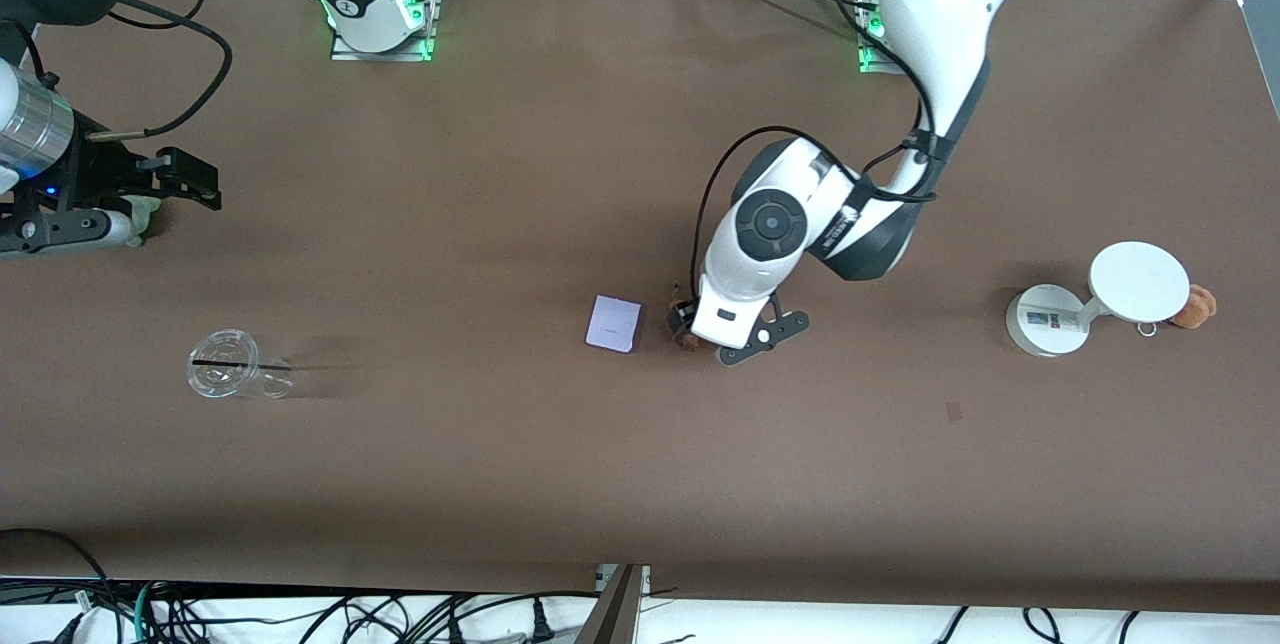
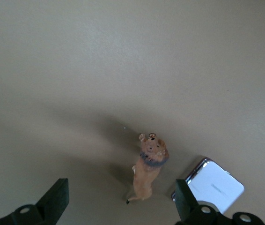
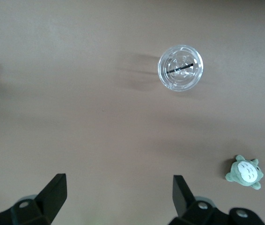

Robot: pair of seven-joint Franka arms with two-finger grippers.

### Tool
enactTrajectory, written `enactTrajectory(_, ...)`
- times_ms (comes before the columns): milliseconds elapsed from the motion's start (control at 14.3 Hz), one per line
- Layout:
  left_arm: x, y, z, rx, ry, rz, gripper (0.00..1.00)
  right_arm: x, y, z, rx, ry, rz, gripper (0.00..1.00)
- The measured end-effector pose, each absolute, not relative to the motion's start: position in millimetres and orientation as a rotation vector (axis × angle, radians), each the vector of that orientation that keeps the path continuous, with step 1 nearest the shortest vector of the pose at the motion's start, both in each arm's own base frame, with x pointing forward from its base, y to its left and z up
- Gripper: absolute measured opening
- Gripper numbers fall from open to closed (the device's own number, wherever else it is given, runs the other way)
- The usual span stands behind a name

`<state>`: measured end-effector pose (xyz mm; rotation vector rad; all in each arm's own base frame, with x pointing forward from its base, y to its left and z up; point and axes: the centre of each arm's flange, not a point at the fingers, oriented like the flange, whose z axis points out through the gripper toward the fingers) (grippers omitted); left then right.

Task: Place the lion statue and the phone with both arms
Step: 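Reach the left gripper over the tan lion figurine beside the phone, then grasp the lion with the left gripper while the right gripper reaches the phone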

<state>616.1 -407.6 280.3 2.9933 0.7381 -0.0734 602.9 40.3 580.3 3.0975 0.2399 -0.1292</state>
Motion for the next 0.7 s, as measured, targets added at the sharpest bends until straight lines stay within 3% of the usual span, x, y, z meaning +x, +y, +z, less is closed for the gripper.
enactTrajectory(701,609,-448,211,2.959,1.041,0.032,1.0,628,47,517,3.068,0.252,-0.255,1.0)
